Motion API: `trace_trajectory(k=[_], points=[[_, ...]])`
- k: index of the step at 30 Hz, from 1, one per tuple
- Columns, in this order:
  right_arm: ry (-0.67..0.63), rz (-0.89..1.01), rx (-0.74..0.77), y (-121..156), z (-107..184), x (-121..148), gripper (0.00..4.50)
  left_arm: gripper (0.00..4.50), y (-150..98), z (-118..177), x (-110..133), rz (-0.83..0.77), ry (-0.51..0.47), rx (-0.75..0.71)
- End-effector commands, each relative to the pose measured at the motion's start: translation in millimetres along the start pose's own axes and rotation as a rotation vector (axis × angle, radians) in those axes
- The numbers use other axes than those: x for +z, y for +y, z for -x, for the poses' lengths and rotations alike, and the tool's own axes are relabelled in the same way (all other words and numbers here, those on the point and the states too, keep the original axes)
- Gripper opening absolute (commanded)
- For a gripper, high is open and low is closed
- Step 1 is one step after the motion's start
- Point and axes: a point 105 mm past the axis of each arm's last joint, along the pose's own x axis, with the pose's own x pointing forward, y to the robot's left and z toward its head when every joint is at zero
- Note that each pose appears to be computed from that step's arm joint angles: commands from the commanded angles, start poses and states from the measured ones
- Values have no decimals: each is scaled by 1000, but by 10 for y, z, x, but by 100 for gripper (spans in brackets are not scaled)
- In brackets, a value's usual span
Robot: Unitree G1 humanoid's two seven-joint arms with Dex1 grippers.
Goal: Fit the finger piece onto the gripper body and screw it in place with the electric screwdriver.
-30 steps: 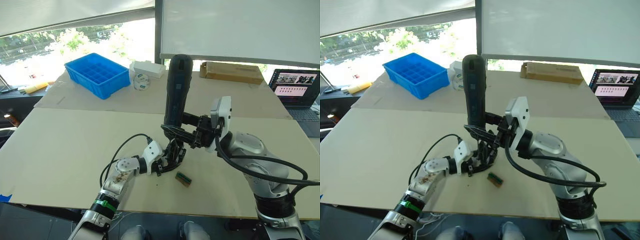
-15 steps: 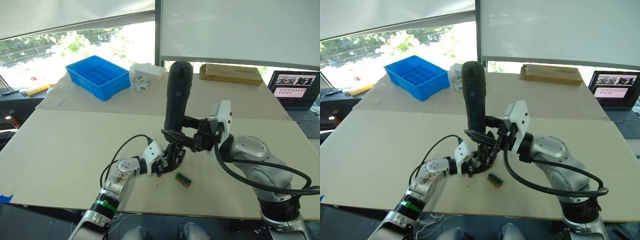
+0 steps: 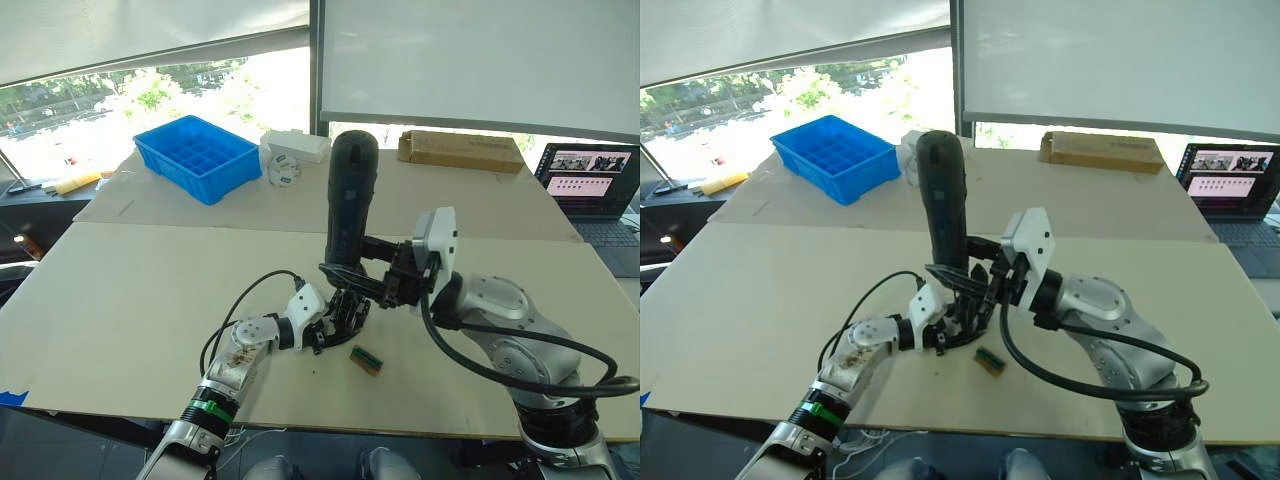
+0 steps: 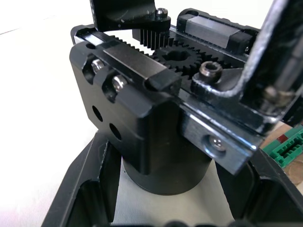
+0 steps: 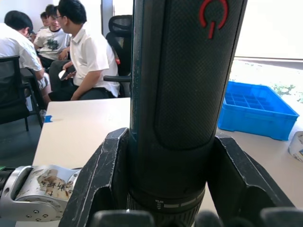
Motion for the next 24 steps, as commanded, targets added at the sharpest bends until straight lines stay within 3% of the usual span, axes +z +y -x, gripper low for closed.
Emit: trace_trajectory(k=[1, 18, 21, 24], points=[[181, -116, -32, -28, 29, -469, 190, 231, -131, -40, -156, 47, 51, -52], [154, -80, -20, -30, 9, -404, 190, 231, -141, -36, -169, 49, 51, -48], [124, -53, -7, -45, 16, -312, 190, 231, -132, -34, -174, 49, 54, -45], [42, 20, 26, -64, 27, -49, 190, 231, -123, -33, -181, 49, 56, -39]])
